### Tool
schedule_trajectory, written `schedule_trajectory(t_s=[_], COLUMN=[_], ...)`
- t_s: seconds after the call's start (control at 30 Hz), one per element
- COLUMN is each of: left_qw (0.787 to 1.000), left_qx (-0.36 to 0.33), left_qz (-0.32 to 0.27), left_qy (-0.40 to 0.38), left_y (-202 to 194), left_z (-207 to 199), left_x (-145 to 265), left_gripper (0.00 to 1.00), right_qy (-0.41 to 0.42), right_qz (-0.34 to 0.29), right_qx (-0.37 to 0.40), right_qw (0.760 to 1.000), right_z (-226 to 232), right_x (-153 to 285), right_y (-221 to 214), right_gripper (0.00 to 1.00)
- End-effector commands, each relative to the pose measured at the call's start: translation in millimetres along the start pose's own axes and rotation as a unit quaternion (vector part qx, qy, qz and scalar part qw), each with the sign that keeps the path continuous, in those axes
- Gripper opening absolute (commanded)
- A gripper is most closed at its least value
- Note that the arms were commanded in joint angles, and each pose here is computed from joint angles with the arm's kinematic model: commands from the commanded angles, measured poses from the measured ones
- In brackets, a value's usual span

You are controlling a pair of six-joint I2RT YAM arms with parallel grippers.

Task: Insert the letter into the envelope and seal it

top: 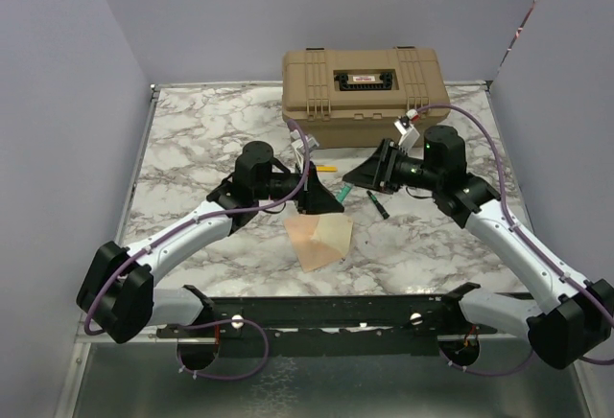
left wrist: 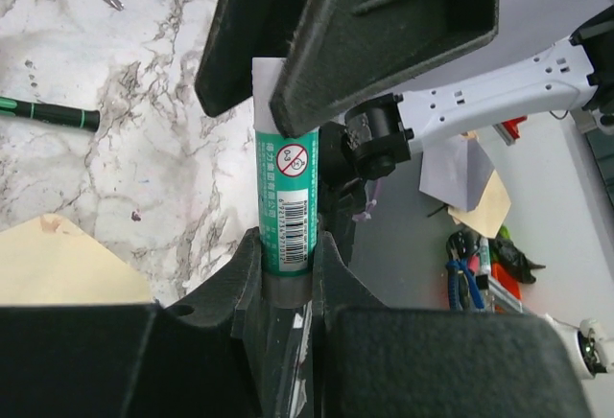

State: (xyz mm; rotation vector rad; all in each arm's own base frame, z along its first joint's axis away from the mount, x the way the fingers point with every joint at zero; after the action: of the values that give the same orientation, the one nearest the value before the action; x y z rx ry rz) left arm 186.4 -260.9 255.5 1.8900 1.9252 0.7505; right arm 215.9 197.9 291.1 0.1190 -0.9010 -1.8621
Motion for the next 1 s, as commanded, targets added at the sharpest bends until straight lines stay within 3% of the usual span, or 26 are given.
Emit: schedule_trajectory(t_s=[0.0,0.1,0.3,0.63,0.73,0.87,0.97], left_qw=[0.999,0.999,0.999,0.996,0.996,0.996,0.995], left_qx=[-0.037,-0.035,-0.043,-0.049,-0.05,-0.053,-0.06], left_qz=[0.022,0.029,0.029,0.062,0.066,0.07,0.075], left_qy=[-0.016,-0.006,-0.01,-0.037,-0.031,-0.022,-0.006], left_y=[-1.1,-4.0,-5.1,-9.2,-10.8,-12.6,-17.0], left_z=[-10.5,-7.5,-11.8,-17.4,-14.2,-10.5,-6.7], left_x=[5.2,6.0,9.6,11.1,11.2,11.7,14.7], left_gripper=[0.0,0.0,0.0,0.0,0.0,0.0,0.0], right_qy=[0.039,0.053,0.065,0.084,0.085,0.08,0.067], right_qz=[0.059,0.067,0.072,0.086,0.085,0.082,0.078], right_qx=[0.012,0.009,0.009,0.005,0.006,0.006,0.017], right_qw=[0.997,0.996,0.995,0.993,0.993,0.993,0.995], right_z=[10.5,12.6,13.1,12.3,12.2,11.7,11.9], right_x=[14.4,14.7,13.7,7.2,6.4,6.1,9.2], right_y=[-17.7,-19.3,-21.0,-20.5,-19.8,-18.6,-14.7], right_gripper=[0.51,0.49,0.31,0.32,0.25,0.02,0.0])
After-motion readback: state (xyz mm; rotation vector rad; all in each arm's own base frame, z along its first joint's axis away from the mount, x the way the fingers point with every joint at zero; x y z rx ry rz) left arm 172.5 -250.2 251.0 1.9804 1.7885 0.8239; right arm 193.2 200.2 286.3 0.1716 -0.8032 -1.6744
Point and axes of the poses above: each gripper's point midway between its finger pads, its own x axis back along the fingers, its own z axis along the line the jaws close on, y = z × x, the point moved 7 cm from there along x, back along the fingers, and after that the axes turned 11 degrees about x, right-handed, at the moved point
